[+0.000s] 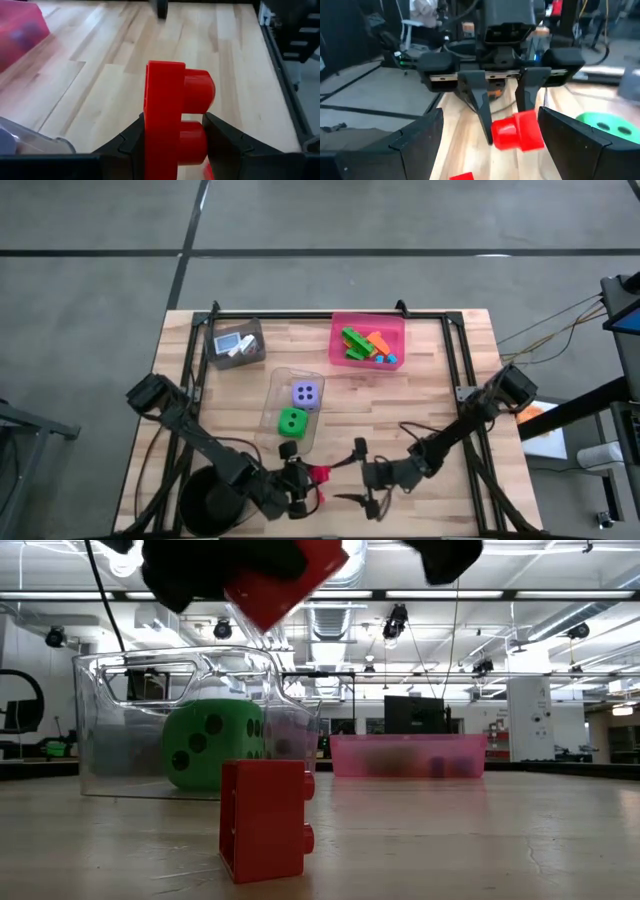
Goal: Pick & Place Toys
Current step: Put the left red game piece into the pink bin
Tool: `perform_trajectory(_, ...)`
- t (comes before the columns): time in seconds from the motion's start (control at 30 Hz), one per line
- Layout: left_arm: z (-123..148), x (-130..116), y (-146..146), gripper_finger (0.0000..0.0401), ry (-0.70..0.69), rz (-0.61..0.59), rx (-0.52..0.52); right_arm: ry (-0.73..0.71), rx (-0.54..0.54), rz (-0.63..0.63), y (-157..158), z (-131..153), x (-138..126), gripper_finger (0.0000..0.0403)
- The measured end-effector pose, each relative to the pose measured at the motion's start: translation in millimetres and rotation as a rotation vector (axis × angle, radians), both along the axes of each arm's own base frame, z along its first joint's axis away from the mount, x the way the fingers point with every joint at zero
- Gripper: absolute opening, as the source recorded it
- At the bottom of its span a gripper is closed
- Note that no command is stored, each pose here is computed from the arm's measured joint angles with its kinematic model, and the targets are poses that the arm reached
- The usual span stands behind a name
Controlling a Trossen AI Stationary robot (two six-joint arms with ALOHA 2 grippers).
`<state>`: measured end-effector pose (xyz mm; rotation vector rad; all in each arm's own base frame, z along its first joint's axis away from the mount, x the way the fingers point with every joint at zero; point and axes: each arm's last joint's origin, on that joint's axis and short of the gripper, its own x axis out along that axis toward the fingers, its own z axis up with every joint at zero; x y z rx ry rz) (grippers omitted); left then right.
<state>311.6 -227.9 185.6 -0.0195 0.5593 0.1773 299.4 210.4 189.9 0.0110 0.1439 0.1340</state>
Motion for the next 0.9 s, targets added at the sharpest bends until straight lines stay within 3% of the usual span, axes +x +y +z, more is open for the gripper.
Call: perform_trajectory(0.9,5,11,3,0.0154,-0.097,-0.071,-0.054,0.131,-0.034,-0.057,-11,-4,17,0.0324)
